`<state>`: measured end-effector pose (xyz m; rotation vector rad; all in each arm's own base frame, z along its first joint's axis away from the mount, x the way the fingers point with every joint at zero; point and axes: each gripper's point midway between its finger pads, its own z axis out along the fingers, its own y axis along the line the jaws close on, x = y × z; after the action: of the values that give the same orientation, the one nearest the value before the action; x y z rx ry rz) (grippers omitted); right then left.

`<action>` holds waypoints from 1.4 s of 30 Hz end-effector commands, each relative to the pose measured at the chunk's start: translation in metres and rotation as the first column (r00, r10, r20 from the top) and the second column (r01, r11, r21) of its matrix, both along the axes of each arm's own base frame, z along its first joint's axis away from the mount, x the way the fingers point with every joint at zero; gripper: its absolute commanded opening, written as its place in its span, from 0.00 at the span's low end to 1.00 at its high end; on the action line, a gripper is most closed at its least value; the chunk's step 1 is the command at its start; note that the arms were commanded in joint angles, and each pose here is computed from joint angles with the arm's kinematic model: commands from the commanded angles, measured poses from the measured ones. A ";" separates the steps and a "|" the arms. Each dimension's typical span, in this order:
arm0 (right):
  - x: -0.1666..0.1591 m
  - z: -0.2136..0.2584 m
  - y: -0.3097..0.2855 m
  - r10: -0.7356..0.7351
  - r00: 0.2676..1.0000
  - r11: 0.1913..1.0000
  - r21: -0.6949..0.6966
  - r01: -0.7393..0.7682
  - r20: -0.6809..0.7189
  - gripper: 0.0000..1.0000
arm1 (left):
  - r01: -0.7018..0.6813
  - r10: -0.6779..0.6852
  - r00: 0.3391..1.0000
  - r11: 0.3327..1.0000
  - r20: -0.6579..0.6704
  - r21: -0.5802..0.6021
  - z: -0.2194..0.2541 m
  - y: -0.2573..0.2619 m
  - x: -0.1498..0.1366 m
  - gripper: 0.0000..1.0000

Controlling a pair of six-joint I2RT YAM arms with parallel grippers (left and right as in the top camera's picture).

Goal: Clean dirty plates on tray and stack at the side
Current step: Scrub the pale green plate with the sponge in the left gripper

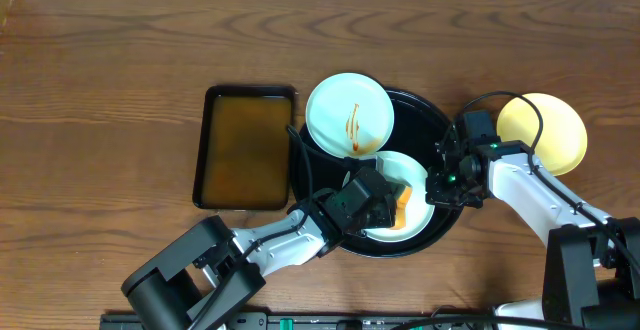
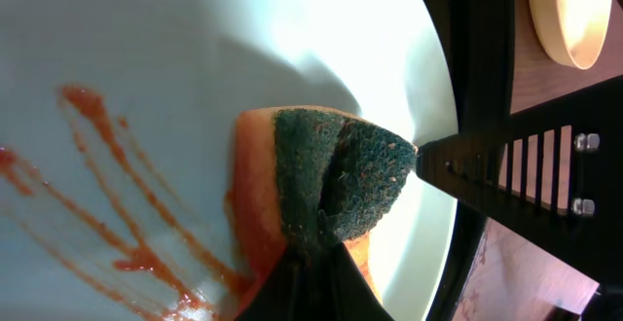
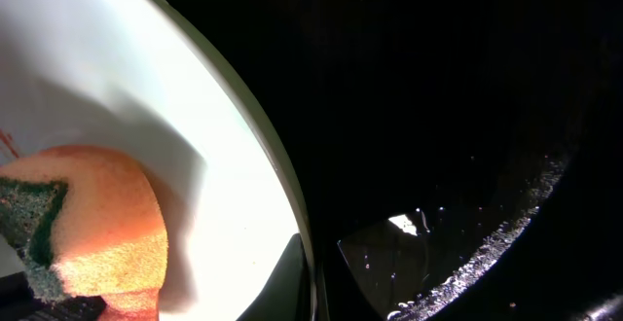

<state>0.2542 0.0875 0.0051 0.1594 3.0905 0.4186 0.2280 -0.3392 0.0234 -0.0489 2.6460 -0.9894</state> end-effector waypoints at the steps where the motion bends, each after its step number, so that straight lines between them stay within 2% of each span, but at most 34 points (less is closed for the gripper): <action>1: -0.002 0.002 0.003 -0.007 1.000 1.000 0.006 0.007 0.003 0.01 | -0.031 0.032 0.999 0.999 -0.009 0.035 -0.013 0.004 0.003 0.07; 6: -0.002 0.002 0.003 -0.007 1.000 1.000 0.006 0.007 0.000 0.01 | 0.085 -0.086 0.996 0.995 -0.012 -0.042 -0.005 -0.014 -0.009 0.08; 10: -0.002 0.002 0.003 -0.007 1.000 1.000 0.006 0.007 0.000 0.01 | 0.109 -0.109 0.994 0.993 0.002 -0.046 -0.003 -0.016 -0.010 0.07; 17: -0.005 0.002 0.003 -0.007 1.000 1.000 0.004 0.007 -0.011 0.01 | 0.046 -0.046 0.999 0.999 -0.004 0.021 -0.020 -0.001 0.001 0.07; 20: -0.008 0.002 0.002 -0.007 1.000 1.000 0.002 0.007 -0.022 0.01 | -0.014 0.013 1.000 0.998 0.007 0.068 -0.026 0.015 0.016 0.07; 24: -0.010 0.001 0.002 -0.007 0.999 1.000 -0.001 0.007 -0.033 0.01 | -0.133 0.126 0.991 0.968 0.043 0.213 -0.041 0.058 0.038 0.07; 28: -0.010 0.001 0.002 -0.007 0.999 1.000 -0.001 0.007 -0.031 0.01 | -0.177 0.170 0.984 0.958 0.054 0.224 -0.041 0.076 0.055 0.07; 37: -0.010 0.001 0.001 -0.007 0.999 1.000 -0.005 0.007 -0.032 0.01 | -0.184 0.188 0.982 0.943 0.011 0.277 -0.035 0.095 0.045 0.07; 40: -0.010 0.001 0.001 -0.007 0.999 1.000 -0.005 0.007 -0.033 0.01 | -0.237 0.225 0.971 0.915 0.074 0.326 -0.023 0.111 0.051 0.07; 42: -0.010 0.001 0.001 -0.007 0.999 1.000 -0.005 0.007 -0.033 0.01 | -0.249 0.201 0.966 0.894 0.163 0.372 -0.014 0.121 0.060 0.07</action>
<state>0.2468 0.0888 0.0052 0.1795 3.1203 0.4361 0.2736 -0.2587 0.0113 -0.2175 2.6826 -0.6308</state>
